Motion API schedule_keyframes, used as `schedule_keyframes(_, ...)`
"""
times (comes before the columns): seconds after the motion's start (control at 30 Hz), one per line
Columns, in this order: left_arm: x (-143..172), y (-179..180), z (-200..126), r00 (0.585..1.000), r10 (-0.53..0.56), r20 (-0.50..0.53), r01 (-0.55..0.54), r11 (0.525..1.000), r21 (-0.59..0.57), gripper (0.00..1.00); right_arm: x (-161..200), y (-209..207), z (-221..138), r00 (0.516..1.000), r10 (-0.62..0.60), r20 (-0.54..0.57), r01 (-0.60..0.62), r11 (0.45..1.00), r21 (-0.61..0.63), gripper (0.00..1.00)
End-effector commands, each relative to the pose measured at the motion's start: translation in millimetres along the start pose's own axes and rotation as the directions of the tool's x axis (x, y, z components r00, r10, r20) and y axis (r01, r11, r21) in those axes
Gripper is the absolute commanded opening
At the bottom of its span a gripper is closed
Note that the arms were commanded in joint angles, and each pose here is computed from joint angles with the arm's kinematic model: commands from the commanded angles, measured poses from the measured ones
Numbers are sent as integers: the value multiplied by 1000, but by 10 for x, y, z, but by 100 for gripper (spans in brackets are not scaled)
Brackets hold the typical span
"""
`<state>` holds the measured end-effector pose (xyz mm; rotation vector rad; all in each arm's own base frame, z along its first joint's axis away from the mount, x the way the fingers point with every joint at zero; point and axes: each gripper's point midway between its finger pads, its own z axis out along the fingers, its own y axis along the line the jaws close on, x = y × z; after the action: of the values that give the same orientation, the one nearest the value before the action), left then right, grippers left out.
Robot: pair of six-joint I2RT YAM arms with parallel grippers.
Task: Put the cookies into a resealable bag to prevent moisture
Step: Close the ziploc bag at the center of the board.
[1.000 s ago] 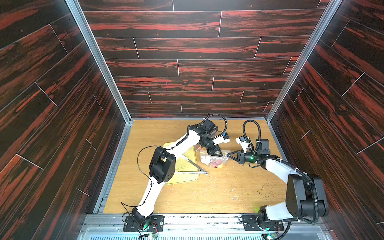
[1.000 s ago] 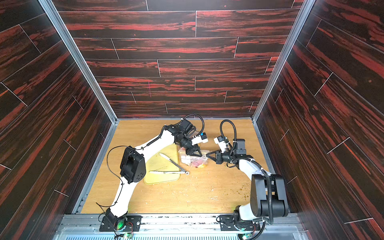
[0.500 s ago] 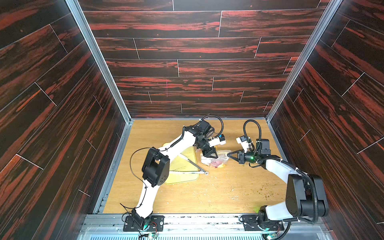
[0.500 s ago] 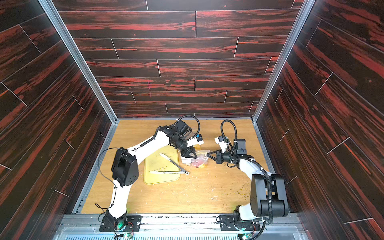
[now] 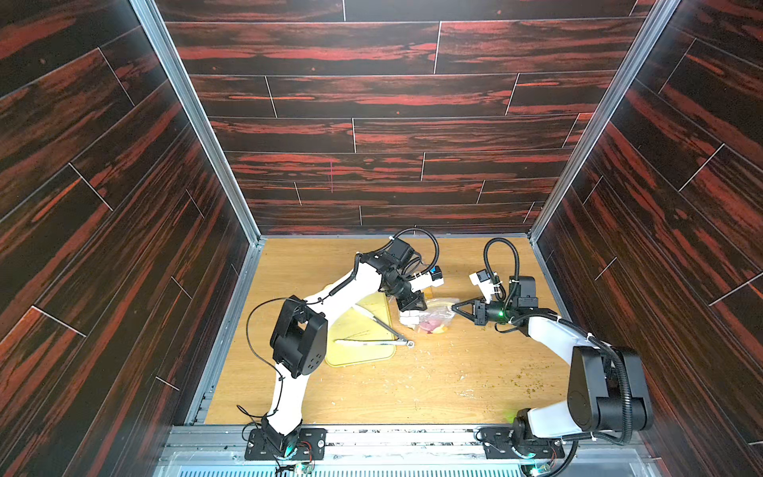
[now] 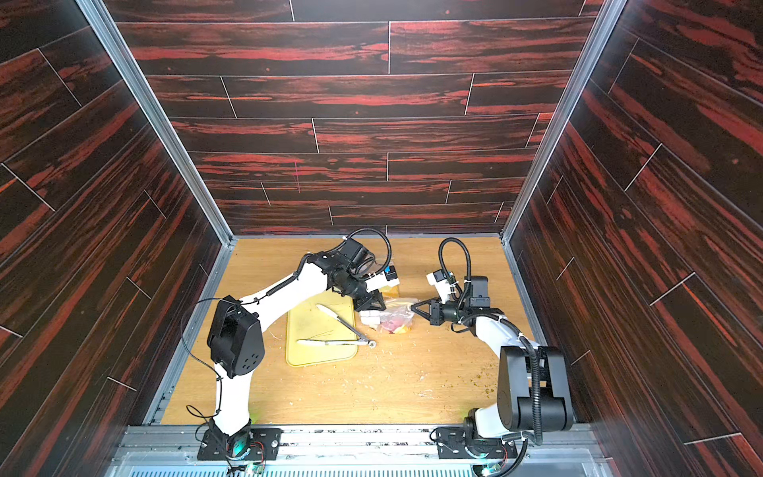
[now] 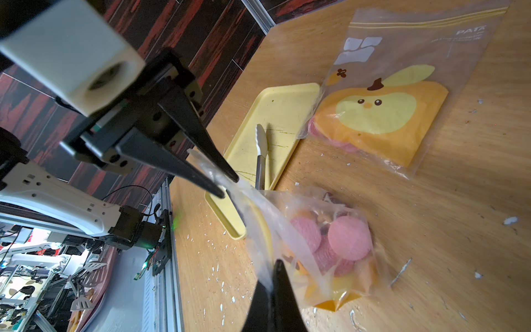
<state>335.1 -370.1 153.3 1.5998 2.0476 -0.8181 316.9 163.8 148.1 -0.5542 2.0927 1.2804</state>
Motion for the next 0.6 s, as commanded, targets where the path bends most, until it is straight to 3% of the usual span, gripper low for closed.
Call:
schedule_keyframes(0.0,-29,0,-179,999,42,-10,-42,998,-51,12,-80,40,-28,1000,-21,16,22,1000,-18,0)
schedule_keyframes(0.23,-92,-6,-267,1000,10,6,-10,999,-30,0,-86,98,-32,999,-45,23,46,998,-50,0)
schedule_keyframes(0.33,-185,-49,-313,997,-48,65,46,998,34,0,-135,199,-21,994,-100,36,103,992,-77,15)
schedule_keyframes(0.43,-204,-133,-343,992,-107,62,99,988,117,0,-168,338,68,976,-216,38,218,972,-83,31)
schedule_keyframes(0.57,-139,-224,-328,989,-149,1,146,970,196,0,-187,361,210,926,-377,18,377,926,-21,40)
